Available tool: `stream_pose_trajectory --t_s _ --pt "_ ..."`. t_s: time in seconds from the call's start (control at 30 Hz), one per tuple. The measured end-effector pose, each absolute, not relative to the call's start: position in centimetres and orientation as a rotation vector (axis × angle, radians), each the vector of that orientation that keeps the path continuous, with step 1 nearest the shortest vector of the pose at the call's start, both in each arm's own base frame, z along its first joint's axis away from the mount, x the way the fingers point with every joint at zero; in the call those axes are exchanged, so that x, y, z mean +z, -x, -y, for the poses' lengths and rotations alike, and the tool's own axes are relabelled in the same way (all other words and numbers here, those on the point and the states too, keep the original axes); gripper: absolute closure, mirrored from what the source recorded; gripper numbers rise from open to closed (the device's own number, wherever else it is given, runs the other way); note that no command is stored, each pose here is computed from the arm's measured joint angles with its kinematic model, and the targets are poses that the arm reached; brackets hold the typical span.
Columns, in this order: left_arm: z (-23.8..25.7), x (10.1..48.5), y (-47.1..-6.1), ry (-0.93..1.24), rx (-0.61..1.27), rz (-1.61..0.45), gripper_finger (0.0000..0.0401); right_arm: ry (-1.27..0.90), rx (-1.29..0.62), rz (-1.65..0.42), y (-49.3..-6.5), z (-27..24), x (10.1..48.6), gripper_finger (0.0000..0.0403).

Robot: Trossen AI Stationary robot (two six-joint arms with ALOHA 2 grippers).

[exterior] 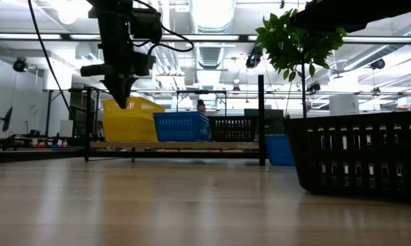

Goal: Stack baskets on shelf by color
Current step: Stack the top yellow basket on top of the other yellow basket on the shelf, then stack the right black basket on top of the other black basket on the shelf

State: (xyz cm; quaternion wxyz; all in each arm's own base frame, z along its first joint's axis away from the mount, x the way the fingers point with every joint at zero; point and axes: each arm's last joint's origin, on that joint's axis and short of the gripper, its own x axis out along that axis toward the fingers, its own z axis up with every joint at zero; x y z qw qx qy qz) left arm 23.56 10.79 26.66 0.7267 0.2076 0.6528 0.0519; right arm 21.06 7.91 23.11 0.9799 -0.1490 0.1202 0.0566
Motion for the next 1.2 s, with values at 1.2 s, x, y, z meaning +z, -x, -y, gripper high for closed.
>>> stream_pose_trajectory --t_s 1.2 --pt "3.5 33.4 -24.8 -0.328 0.072 -0.815 0.0319 -0.060 0.246 -0.204 -21.4 -11.7 26.1 0.0339"
